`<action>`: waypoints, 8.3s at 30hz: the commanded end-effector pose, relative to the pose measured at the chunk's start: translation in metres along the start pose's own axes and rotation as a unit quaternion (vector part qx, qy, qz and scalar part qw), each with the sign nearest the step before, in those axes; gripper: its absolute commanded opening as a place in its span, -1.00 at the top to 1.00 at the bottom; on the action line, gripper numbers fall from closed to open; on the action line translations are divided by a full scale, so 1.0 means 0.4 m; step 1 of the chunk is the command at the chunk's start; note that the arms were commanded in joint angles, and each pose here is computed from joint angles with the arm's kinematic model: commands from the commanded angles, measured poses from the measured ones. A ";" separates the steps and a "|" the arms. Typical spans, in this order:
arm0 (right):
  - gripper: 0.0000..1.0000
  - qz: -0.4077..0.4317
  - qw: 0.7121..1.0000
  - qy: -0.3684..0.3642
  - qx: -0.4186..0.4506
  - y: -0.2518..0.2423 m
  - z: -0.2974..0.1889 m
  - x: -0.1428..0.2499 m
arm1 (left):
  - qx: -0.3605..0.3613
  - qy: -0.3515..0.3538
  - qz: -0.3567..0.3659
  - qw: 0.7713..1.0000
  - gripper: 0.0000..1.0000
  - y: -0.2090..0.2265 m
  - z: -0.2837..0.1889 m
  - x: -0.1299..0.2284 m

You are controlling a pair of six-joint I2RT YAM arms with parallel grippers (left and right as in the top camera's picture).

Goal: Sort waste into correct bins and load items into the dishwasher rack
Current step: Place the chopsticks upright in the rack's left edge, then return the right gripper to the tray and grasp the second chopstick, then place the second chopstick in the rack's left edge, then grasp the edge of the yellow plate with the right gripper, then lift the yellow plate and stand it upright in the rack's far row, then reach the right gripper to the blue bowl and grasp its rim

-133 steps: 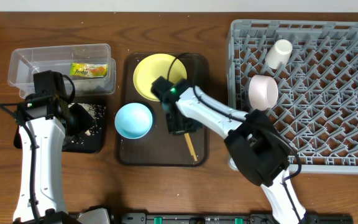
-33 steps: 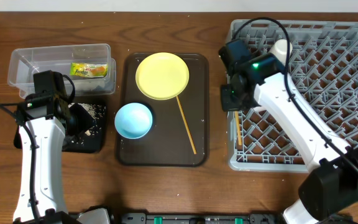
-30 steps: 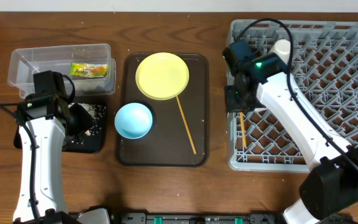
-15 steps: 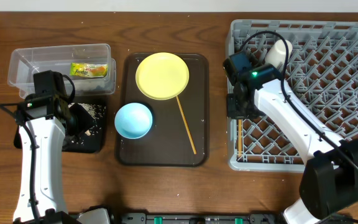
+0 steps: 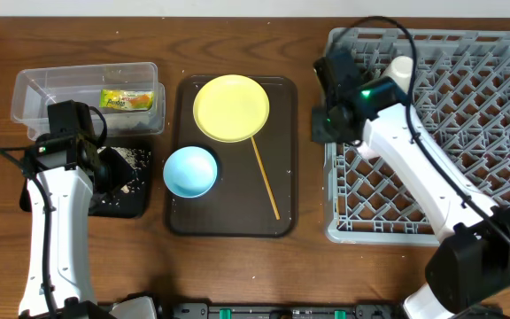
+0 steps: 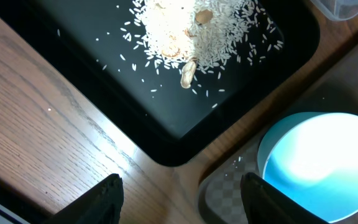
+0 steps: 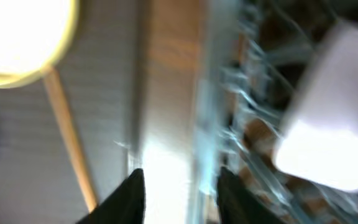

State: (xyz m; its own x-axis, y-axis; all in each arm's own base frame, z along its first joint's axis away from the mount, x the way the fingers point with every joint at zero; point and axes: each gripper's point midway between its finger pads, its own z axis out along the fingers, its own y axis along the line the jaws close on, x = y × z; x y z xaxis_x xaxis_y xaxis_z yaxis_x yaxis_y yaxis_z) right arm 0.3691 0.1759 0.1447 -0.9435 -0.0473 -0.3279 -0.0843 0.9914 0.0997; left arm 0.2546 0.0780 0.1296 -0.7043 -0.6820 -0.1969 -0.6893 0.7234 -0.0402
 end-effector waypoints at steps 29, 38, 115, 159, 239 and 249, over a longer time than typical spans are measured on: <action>0.64 -0.131 0.980 0.147 -0.017 0.247 0.325 0.239 | -0.004 0.004 -0.006 1.000 -0.27 0.005 0.004 0.004; 0.98 -0.132 0.975 0.177 -0.002 0.225 0.313 0.272 | -0.004 0.004 -0.006 1.000 -0.27 0.005 0.004 0.004; -0.15 -0.051 0.981 -0.125 -0.143 0.245 0.249 -0.176 | -0.002 0.005 -0.008 1.000 -0.27 0.004 0.004 0.005; 0.98 -0.084 0.942 -0.310 0.101 -0.127 -0.188 -0.361 | 0.009 0.009 -0.010 1.000 -0.27 -0.006 0.004 0.007; -0.22 -0.182 0.961 -0.129 -0.163 0.301 0.013 -0.102 | 0.009 0.009 -0.010 1.000 -0.27 -0.006 0.004 0.007; -0.18 -0.151 0.959 -0.012 -0.240 0.457 0.150 0.055 | 0.009 0.008 -0.010 1.000 -0.27 -0.006 0.004 0.007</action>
State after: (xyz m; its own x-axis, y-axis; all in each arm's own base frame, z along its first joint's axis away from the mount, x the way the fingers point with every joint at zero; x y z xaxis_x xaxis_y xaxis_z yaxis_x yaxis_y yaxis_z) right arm 0.3759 0.3380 0.1116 -0.8082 -0.3113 -0.4999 -0.5009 0.8097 0.3057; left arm 0.2564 0.0740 0.1295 -0.6980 -0.6913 -0.1867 -0.6932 0.7177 -0.0657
